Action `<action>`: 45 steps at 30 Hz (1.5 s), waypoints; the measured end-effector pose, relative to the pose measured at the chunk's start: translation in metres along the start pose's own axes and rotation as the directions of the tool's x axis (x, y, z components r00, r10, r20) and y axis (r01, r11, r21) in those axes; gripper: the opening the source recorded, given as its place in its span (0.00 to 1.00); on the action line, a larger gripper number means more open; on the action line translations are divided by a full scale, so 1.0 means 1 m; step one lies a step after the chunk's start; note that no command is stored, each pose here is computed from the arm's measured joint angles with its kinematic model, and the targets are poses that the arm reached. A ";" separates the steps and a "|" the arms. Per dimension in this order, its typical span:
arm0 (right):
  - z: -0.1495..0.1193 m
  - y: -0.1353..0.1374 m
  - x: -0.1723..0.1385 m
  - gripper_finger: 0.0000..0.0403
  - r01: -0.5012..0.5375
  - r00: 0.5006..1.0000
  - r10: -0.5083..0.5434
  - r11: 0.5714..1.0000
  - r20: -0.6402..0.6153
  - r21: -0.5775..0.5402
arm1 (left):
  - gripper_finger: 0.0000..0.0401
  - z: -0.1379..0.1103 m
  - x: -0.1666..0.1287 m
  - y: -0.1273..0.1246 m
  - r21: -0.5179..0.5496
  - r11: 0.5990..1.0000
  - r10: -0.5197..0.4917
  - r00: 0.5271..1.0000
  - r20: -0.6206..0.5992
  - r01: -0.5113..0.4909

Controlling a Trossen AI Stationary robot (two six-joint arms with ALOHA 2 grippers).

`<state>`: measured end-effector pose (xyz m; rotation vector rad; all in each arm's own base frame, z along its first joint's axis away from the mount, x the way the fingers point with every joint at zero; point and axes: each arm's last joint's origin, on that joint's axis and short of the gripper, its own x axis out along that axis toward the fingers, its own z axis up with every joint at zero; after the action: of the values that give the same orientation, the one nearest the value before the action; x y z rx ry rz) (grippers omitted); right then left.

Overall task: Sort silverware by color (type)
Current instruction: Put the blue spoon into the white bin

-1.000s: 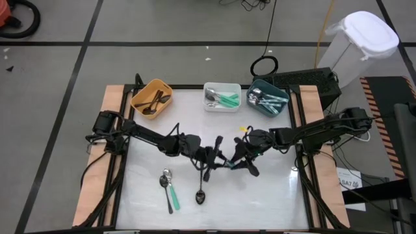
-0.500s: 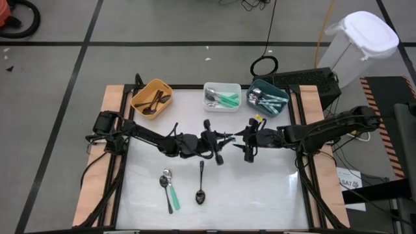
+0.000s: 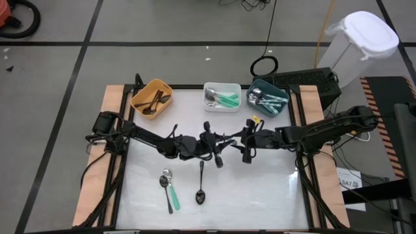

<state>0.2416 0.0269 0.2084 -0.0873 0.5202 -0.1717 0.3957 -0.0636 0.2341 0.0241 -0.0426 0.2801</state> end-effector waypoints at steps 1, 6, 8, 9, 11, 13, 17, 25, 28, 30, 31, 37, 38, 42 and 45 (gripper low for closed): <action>0.000 0.000 0.000 0.46 0.000 1.000 0.000 1.000 0.005 0.001 | 0.10 0.000 0.000 0.000 0.001 1.000 0.000 1.000 -0.001 0.000; 0.000 0.000 0.000 0.32 -0.004 1.000 0.004 1.000 0.004 0.001 | 0.10 0.000 0.000 0.000 0.009 1.000 0.001 1.000 -0.004 -0.001; 0.000 0.000 0.000 0.25 -0.004 1.000 0.004 1.000 -0.001 -0.001 | 0.10 -0.001 0.000 0.001 0.020 1.000 0.003 1.000 -0.014 -0.003; 0.000 0.000 0.000 0.21 -0.006 1.000 0.006 1.000 -0.004 -0.011 | 0.10 -0.002 0.001 0.001 0.021 1.000 0.004 1.000 -0.020 -0.003; -0.001 0.000 -0.001 0.19 -0.006 1.000 0.006 1.000 -0.011 -0.022 | 0.10 -0.003 0.001 0.002 0.027 1.000 0.005 0.999 -0.036 -0.004; -0.002 0.000 -0.001 0.19 -0.004 1.000 0.004 1.000 -0.020 -0.026 | 0.10 -0.005 0.002 0.003 0.037 0.999 0.004 0.998 -0.056 -0.002; -0.003 -0.002 -0.001 0.19 0.016 1.000 -0.016 1.000 -0.024 0.000 | 0.25 -0.016 0.002 0.007 0.068 0.998 0.022 0.987 -0.159 -0.012; 0.004 -0.027 -0.001 0.19 0.142 0.990 -0.142 0.990 0.012 -0.010 | 0.55 -0.020 -0.009 0.031 0.171 0.982 0.141 0.904 -0.403 -0.077; 0.005 -0.047 0.002 0.19 0.210 0.978 -0.210 0.978 0.008 -0.017 | 0.56 -0.021 -0.017 0.041 0.210 0.975 0.171 0.851 -0.496 -0.074; 0.009 -0.062 0.004 0.19 0.263 0.965 -0.263 0.965 0.003 -0.011 | 0.57 -0.018 -0.022 0.047 0.217 0.973 0.188 0.827 -0.529 -0.082; 0.012 -0.070 0.004 0.19 0.288 0.958 -0.288 0.958 0.004 -0.004 | 0.57 -0.016 -0.024 0.050 0.228 0.970 0.198 0.810 -0.552 -0.081; 0.029 -0.111 0.010 0.19 0.287 0.958 -0.288 0.956 0.009 0.062 | 0.57 -0.017 -0.029 0.065 0.283 0.956 0.241 0.758 -0.606 -0.078; 0.031 -0.117 0.010 0.19 0.290 0.957 -0.291 0.955 0.001 0.063 | 0.57 -0.017 -0.027 0.068 0.292 0.953 0.248 0.759 -0.602 -0.079; 0.036 -0.137 0.016 0.19 0.318 0.946 -0.315 0.947 -0.071 0.040 | 0.57 -0.022 -0.028 0.089 0.327 0.939 0.289 0.760 -0.582 -0.106; 0.036 -0.149 0.021 0.19 0.312 0.943 -0.307 0.950 -0.125 0.018 | 0.57 -0.028 -0.034 0.110 0.310 0.942 0.287 0.791 -0.541 -0.129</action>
<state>0.2567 -0.1214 0.2486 -0.1228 0.6221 -0.4974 0.3339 0.0334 0.2063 0.1948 0.6118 0.5083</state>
